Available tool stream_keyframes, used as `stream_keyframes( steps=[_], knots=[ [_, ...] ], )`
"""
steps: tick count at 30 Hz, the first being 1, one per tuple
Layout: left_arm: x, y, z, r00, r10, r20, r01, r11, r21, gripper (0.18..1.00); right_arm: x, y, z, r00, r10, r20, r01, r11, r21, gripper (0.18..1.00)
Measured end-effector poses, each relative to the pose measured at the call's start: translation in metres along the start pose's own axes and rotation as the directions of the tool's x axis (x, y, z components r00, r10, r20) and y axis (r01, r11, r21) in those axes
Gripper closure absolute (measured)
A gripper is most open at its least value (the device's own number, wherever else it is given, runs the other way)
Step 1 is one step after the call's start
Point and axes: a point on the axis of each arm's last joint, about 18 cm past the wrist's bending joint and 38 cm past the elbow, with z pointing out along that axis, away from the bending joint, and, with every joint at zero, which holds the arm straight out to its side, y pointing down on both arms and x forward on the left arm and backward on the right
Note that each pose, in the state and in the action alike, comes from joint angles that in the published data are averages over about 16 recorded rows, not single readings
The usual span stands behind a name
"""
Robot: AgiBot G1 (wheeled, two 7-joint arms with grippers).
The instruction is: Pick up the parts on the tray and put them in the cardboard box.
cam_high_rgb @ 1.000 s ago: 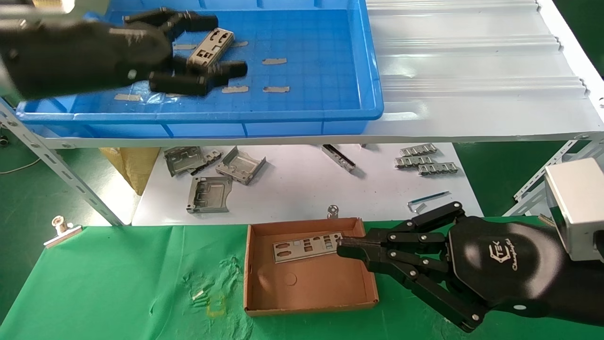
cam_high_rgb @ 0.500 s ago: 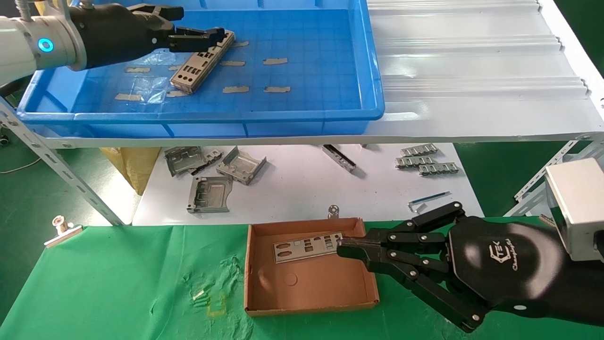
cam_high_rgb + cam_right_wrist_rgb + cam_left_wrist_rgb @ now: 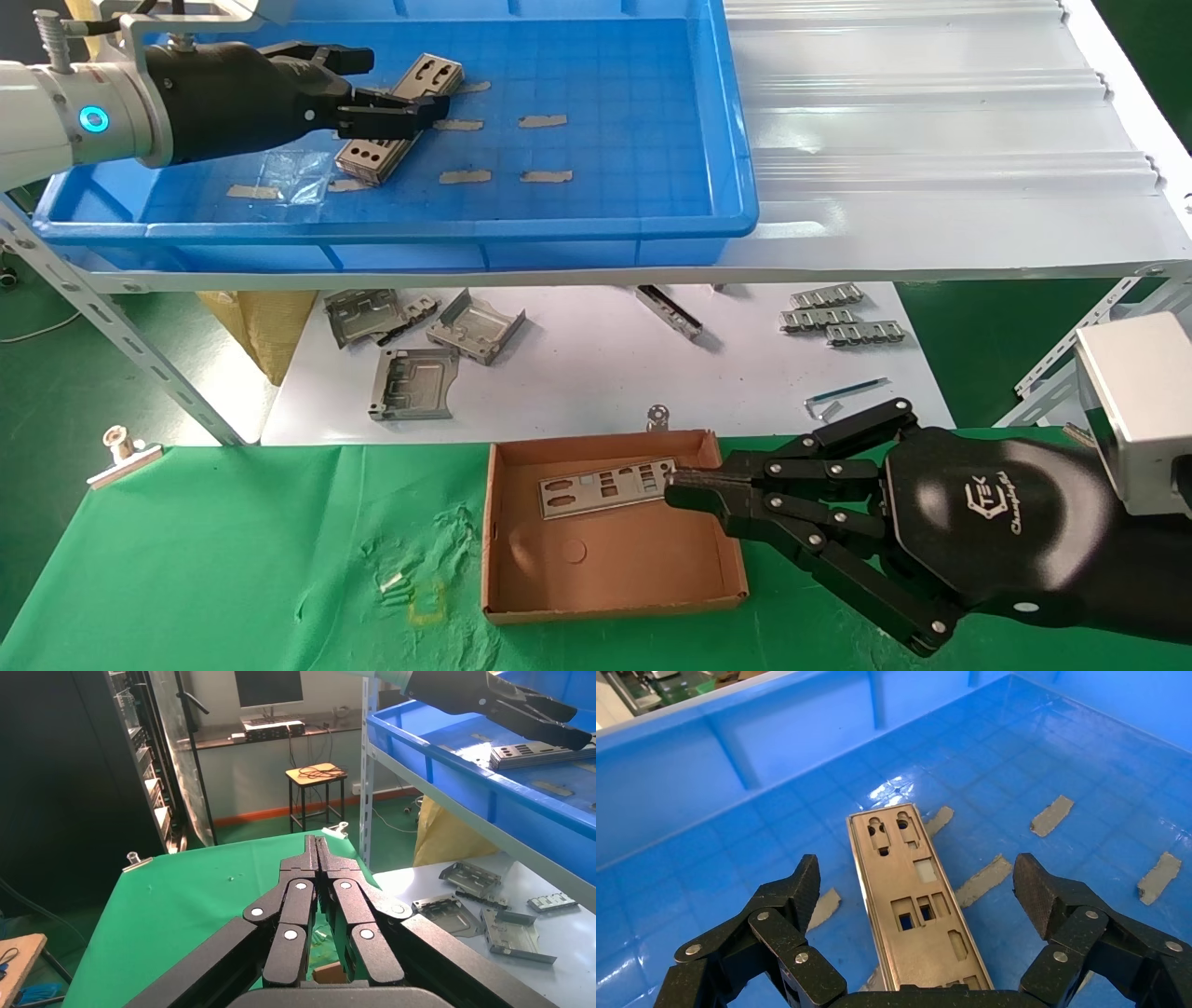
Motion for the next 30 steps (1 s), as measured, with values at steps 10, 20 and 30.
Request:
stream_keyframes(
  steps=[10,20,30],
  knots=[
    [0.0,0.003,0.001,1.0,-0.003,0.005,0.003,1.0,-0.001,0.213,0.0,0.0,0.0,1.0,0.0,0.0,0.0,1.0,0.0,0.988],
    [-0.001,0.008,0.004,0.999,-0.031,0.02,0.031,1.0,-0.003,0.324,0.0,0.0,0.0,1.0,0.0,0.0,0.0,1.0,0.0,0.988],
    [-0.002,0.01,0.006,0.999,-0.032,0.034,0.032,0.999,-0.014,0.531,0.0,0.0,0.0,1.0,0.0,0.0,0.0,1.0,0.0,0.988]
  ],
)
